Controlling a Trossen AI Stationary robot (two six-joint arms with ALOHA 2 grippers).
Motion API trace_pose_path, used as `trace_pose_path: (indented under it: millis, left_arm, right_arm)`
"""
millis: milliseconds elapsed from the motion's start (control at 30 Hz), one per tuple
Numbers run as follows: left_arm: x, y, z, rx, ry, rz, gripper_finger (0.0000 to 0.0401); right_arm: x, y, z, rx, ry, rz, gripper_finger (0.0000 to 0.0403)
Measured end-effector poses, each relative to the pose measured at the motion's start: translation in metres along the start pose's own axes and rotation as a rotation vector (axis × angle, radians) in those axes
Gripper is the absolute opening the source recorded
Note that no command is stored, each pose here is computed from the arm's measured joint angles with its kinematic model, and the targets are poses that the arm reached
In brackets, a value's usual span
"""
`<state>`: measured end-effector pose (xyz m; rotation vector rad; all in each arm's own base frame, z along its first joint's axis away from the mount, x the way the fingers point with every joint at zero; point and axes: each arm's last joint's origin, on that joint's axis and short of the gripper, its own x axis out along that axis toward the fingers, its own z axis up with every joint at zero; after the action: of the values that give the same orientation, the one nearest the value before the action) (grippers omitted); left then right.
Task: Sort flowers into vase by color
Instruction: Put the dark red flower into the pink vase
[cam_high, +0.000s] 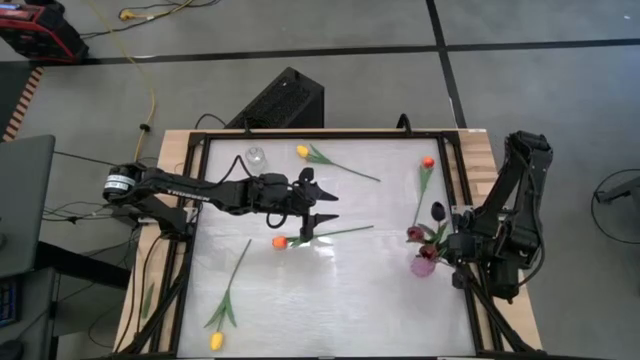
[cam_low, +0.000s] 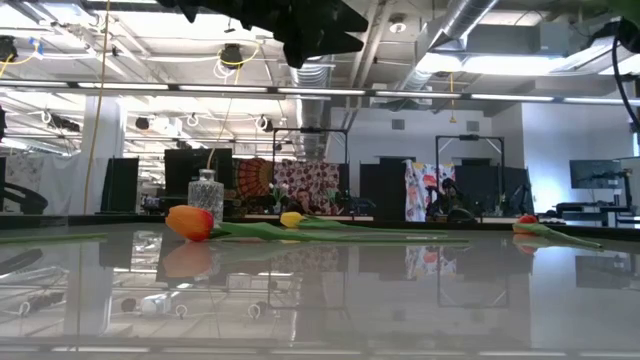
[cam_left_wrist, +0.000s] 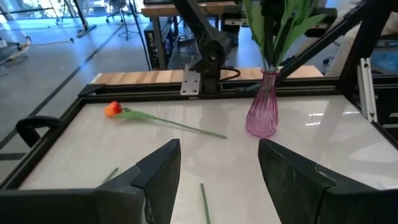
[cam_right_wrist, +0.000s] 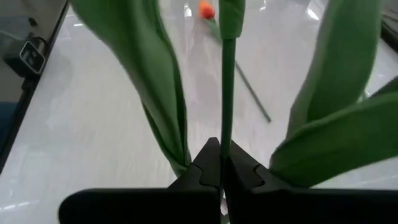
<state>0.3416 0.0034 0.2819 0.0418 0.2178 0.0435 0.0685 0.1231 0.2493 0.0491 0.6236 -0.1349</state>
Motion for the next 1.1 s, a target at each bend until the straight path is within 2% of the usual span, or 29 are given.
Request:
trace_pose_path:
  millis: [200, 467, 667, 1100]
  left_arm:
    - [0.000, 0.000, 0.000, -0.014, 0.001, 0.000, 0.0206]
    - [0.000, 0.000, 0.001, -0.017, -0.007, 0.000, 0.0206]
    - [0.000, 0.000, 0.001, -0.034, -0.007, 0.000, 0.0206]
    - [0.000, -0.002, 0.001, -0.046, -0.007, -0.007, 0.0206]
  right_arm:
    - [0.000, -0.001, 0.000, -0.001, 0.010, 0.003, 0.0031]
    - [-0.001, -0.003, 0.001, 0.005, 0.009, 0.007, 0.0063]
    - [-0.005, -0.008, 0.003, 0.057, 0.023, 0.037, 0.0081]
    - [-0.025, -0.010, 0.028, 0.106, 0.060, 0.099, 0.0165]
